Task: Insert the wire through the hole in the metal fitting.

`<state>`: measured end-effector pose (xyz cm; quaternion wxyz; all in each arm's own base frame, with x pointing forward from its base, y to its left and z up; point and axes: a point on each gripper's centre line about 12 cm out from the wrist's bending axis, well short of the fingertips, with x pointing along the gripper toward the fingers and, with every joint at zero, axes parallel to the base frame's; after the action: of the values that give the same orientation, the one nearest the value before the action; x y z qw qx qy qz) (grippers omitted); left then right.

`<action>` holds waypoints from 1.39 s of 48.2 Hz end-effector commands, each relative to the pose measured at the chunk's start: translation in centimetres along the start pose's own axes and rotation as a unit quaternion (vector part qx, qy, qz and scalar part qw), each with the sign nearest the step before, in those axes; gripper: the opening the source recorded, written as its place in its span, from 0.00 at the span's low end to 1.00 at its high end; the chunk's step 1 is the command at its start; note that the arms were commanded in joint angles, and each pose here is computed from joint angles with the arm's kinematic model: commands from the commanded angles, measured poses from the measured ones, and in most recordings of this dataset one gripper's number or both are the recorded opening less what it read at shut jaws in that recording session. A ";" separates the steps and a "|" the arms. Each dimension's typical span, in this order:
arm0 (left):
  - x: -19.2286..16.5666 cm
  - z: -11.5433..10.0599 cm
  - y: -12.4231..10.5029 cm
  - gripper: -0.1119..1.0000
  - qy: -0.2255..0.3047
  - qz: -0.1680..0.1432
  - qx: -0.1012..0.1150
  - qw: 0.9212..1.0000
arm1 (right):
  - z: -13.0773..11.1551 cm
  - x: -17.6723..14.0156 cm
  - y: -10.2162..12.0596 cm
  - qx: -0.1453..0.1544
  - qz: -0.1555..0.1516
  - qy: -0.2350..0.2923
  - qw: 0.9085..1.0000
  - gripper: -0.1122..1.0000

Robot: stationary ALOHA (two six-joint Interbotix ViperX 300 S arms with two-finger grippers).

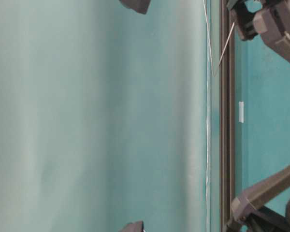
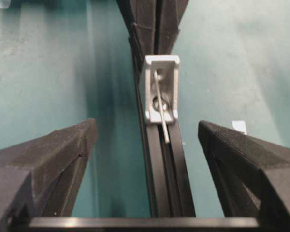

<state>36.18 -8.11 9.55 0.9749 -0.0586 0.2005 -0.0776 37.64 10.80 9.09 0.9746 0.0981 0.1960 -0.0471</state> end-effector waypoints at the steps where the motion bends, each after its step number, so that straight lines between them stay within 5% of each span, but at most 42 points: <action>1: 0.1 1.3 0.1 0.81 -0.018 0.001 -0.004 1.000 | 1.0 0.1 0.2 0.006 0.003 -0.014 1.000 0.10; 12: 0.1 1.1 0.4 0.71 -0.010 0.005 -0.032 0.999 | 1.0 0.1 0.2 0.008 0.002 -0.013 1.000 0.10; 23: 0.1 1.0 0.3 0.21 -0.004 0.005 -0.035 0.999 | 1.0 0.1 0.2 0.008 0.002 -0.013 1.000 0.10; 29: 0.2 1.0 0.3 0.07 -0.001 0.006 -0.035 0.999 | 0.9 0.1 0.1 0.007 0.002 -0.013 1.000 0.10; 67: 0.3 0.7 0.3 0.01 0.020 0.008 -0.044 0.999 | 1.3 -0.1 0.3 0.021 0.006 -0.012 1.000 0.10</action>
<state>36.35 -7.85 9.12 0.9649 -0.0958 0.2365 -0.0617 37.60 10.85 9.06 0.9727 0.1095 0.1990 -0.0476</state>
